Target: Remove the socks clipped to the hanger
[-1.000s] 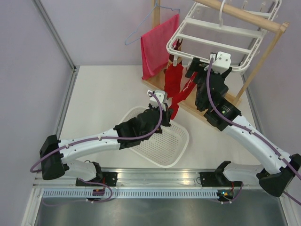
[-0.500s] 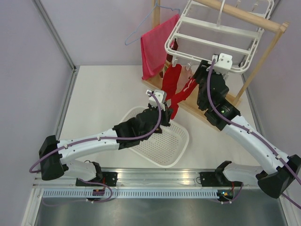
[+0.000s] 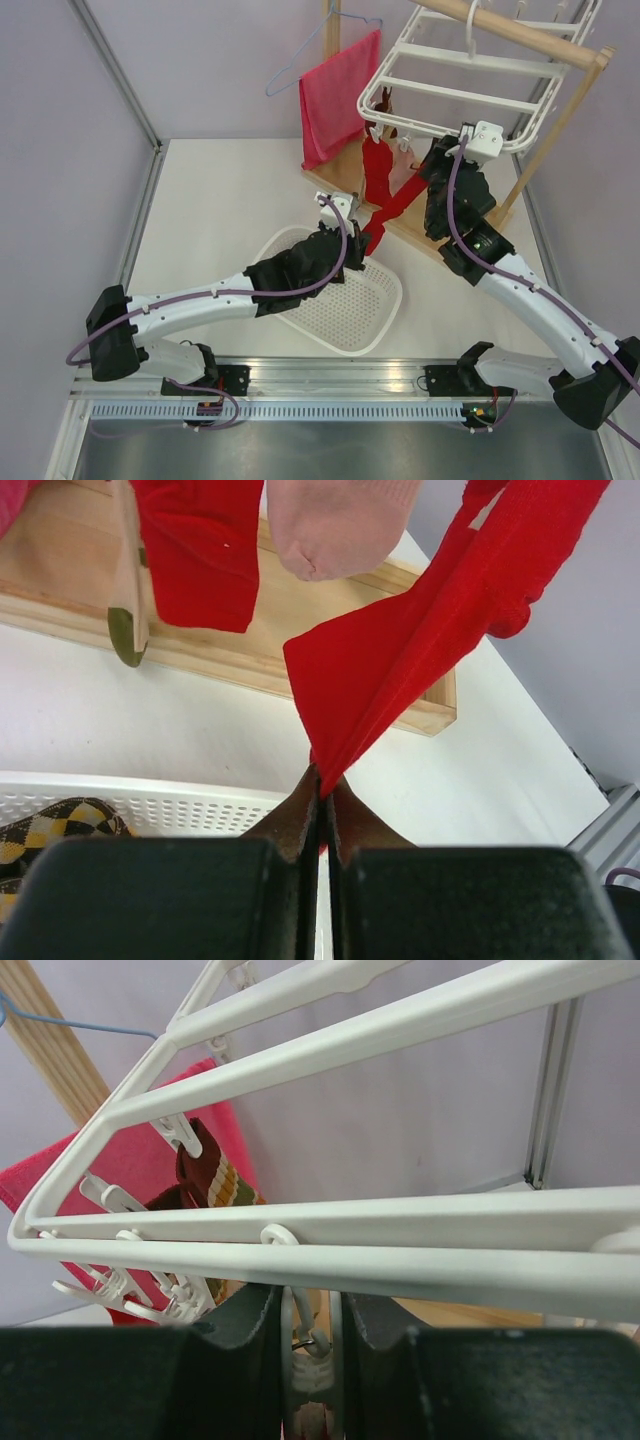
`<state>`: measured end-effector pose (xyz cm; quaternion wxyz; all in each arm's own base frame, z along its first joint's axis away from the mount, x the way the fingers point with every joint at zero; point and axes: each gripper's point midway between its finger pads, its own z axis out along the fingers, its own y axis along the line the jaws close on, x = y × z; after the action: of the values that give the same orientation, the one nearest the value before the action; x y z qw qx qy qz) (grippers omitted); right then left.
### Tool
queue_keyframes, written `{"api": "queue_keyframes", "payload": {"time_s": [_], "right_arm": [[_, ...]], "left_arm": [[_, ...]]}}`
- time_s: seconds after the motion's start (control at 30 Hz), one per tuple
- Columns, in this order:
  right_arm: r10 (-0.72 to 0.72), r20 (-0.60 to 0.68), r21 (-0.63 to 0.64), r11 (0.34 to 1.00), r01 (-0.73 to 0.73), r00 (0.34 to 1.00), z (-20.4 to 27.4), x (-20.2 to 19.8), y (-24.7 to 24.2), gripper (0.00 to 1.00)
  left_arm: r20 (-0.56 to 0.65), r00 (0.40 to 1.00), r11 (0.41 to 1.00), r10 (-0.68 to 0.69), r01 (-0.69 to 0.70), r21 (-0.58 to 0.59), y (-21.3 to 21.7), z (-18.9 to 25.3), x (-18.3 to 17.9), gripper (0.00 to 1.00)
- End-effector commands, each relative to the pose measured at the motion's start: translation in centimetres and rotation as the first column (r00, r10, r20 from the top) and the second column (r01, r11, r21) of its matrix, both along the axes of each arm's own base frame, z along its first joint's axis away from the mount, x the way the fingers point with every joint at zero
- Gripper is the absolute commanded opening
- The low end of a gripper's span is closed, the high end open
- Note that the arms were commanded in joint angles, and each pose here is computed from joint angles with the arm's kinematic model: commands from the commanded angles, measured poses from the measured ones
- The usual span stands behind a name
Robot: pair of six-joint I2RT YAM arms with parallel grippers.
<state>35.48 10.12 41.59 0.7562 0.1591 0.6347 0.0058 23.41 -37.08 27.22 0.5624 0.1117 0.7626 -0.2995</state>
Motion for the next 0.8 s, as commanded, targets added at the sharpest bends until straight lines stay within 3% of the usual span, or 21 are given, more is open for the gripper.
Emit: {"api": "queue_keyframes", "payload": {"time_s": [0.0, 0.07, 0.1, 0.17, 0.2, 0.27, 0.77], "right_arm": [[-0.021, 0.066, 0.048, 0.999, 0.018, 0.998, 1.9, -0.8, -1.2, 0.01], [-0.005, 0.07, 0.05, 0.999, 0.002, 0.998, 2.0, -0.8, -0.9, 0.01], [0.003, 0.068, 0.047, 0.999, -0.006, 0.998, 2.0, -0.7, -0.8, 0.1], [0.025, 0.068, 0.047, 0.998, -0.028, 0.997, 2.2, -0.7, -0.4, 0.43], [0.034, 0.068, 0.051, 0.998, -0.038, 0.997, 2.2, -0.7, -0.2, 0.69], [0.044, 0.067, 0.056, 0.997, -0.048, 0.997, 2.3, -0.7, 0.0, 0.83], [0.016, 0.161, 0.146, 0.988, -0.04, 0.987, 3.5, -2.0, -1.3, 0.84]], "left_arm": [[-0.02, 1.0, 1.0, -0.007, 0.006, -0.026, -0.6, -0.1, -0.2, 0.02], [-0.022, 1.0, 1.0, -0.008, 0.008, -0.023, -0.6, -0.3, -0.2, 0.02], [-0.022, 1.0, 1.0, -0.008, 0.008, -0.023, -0.7, -0.3, -0.2, 0.02], [-0.025, 1.0, 1.0, -0.009, 0.008, -0.024, -0.7, -0.3, -0.2, 0.02], [-0.026, 1.0, 1.0, -0.012, 0.011, -0.023, -0.8, -0.4, -0.2, 0.02], [-0.027, 1.0, 1.0, -0.015, 0.014, -0.025, -0.8, -0.4, -0.3, 0.02], [-0.039, 0.999, 1.0, -0.017, 0.016, -0.02, -0.8, -1.0, -0.4, 0.02]]}}
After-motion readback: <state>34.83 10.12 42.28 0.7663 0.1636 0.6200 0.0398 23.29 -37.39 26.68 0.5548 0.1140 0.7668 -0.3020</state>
